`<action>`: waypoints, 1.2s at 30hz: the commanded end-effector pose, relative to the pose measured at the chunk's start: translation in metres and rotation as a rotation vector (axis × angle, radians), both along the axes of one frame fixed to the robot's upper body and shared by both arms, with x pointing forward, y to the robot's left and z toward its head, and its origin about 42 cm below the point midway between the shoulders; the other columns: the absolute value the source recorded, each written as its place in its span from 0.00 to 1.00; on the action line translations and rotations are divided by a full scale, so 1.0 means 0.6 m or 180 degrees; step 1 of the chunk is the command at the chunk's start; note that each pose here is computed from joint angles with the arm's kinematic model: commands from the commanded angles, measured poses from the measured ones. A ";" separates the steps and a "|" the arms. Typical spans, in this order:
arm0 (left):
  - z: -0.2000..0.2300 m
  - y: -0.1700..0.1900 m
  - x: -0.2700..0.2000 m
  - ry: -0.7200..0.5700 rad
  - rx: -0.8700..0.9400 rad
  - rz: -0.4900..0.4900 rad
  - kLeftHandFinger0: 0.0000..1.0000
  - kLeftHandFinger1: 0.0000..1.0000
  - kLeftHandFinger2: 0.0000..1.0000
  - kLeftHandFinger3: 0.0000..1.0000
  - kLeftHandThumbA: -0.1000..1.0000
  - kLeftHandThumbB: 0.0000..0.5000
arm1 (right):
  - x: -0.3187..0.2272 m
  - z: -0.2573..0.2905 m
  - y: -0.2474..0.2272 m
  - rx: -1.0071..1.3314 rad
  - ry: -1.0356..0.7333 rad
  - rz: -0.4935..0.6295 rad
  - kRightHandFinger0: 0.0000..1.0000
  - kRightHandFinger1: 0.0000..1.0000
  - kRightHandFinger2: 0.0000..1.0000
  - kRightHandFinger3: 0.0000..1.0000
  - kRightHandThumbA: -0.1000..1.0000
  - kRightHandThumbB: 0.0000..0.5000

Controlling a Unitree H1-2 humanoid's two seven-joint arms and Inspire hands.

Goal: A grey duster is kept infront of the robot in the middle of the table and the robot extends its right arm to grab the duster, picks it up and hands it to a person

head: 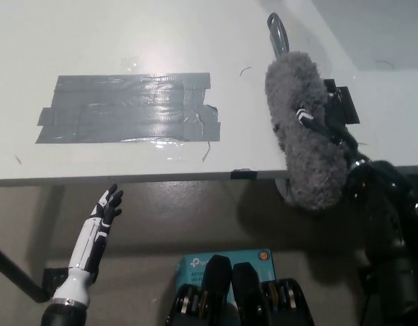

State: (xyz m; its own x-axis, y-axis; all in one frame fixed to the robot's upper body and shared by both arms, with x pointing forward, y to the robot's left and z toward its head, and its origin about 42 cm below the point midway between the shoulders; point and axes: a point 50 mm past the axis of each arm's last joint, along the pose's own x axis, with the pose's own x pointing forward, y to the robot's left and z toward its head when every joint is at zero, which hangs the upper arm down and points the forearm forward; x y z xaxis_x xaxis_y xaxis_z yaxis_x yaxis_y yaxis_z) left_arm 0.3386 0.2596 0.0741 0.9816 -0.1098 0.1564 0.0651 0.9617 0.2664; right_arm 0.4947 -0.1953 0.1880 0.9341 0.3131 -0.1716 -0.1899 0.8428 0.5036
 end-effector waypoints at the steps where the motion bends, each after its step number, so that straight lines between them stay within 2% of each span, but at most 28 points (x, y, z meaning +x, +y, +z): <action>1: 0.033 0.006 0.006 -0.0359 0.0025 -0.0030 0.98 1.00 1.00 1.00 1.00 0.50 | -0.069 0.226 0.104 0.1939 -0.0978 0.0765 0.00 0.44 0.91 1.00 0.00 0.28; 5: 0.033 0.006 0.004 -0.0343 0.0022 -0.0032 0.98 1.00 1.00 1.00 1.00 0.49 | -0.089 0.202 0.118 0.2006 -0.0851 0.0782 0.00 0.44 0.88 1.00 0.00 0.23; 17: 0.036 0.006 0.010 -0.0366 0.0030 -0.0049 0.98 1.00 1.00 1.00 1.00 0.47 | -0.100 0.197 0.139 0.2117 -0.0690 0.0933 0.00 0.46 0.89 1.00 0.00 0.21; 24: 0.041 0.009 0.013 -0.0350 0.0035 -0.0047 0.98 1.00 1.00 1.00 1.00 0.51 | -0.106 0.205 0.152 0.2171 -0.0615 0.0994 0.00 0.49 0.90 1.00 0.00 0.20; 29: 0.040 0.008 0.012 -0.0348 0.0054 -0.0059 0.98 1.00 1.00 1.00 1.00 0.49 | -0.112 0.206 0.150 0.2174 -0.0586 0.1005 0.00 0.52 0.92 1.00 0.00 0.19; 30: 0.040 0.008 0.012 -0.0344 0.0059 -0.0058 0.99 1.00 1.00 1.00 1.00 0.49 | -0.114 0.205 0.147 0.2119 -0.0655 0.1061 0.19 0.75 1.00 1.00 0.07 0.35; 31: 0.040 0.008 0.012 -0.0343 0.0060 -0.0058 0.99 1.00 1.00 1.00 1.00 0.49 | -0.117 0.203 0.145 0.2045 -0.0762 0.1123 0.51 1.00 1.00 1.00 0.30 0.49; 32: 0.041 0.008 0.011 -0.0342 0.0061 -0.0057 0.99 1.00 1.00 1.00 1.00 0.49 | -0.122 0.201 0.143 0.1962 -0.0871 0.1195 0.59 1.00 1.00 1.00 0.38 0.51; 33: 0.041 0.008 0.011 -0.0341 0.0061 -0.0057 0.99 1.00 1.00 1.00 1.00 0.49 | -0.122 0.201 0.142 0.1950 -0.0882 0.1205 0.59 1.00 1.00 1.00 0.38 0.51; 34: 0.040 0.008 0.011 -0.0351 0.0060 -0.0060 0.99 1.00 1.00 1.00 1.00 0.50 | -0.130 0.198 0.142 0.1948 -0.0993 0.1344 1.00 1.00 1.00 1.00 0.64 0.91; 35: 0.040 0.009 0.011 -0.0355 0.0062 -0.0062 0.98 1.00 1.00 1.00 1.00 0.50 | -0.134 0.197 0.141 0.1944 -0.1047 0.1415 1.00 1.00 1.00 1.00 0.64 0.92; 36: 0.039 0.009 0.011 -0.0356 0.0063 -0.0063 0.98 1.00 1.00 1.00 1.00 0.49 | -0.137 0.196 0.141 0.1909 -0.1110 0.1471 1.00 1.00 1.00 1.00 0.72 0.95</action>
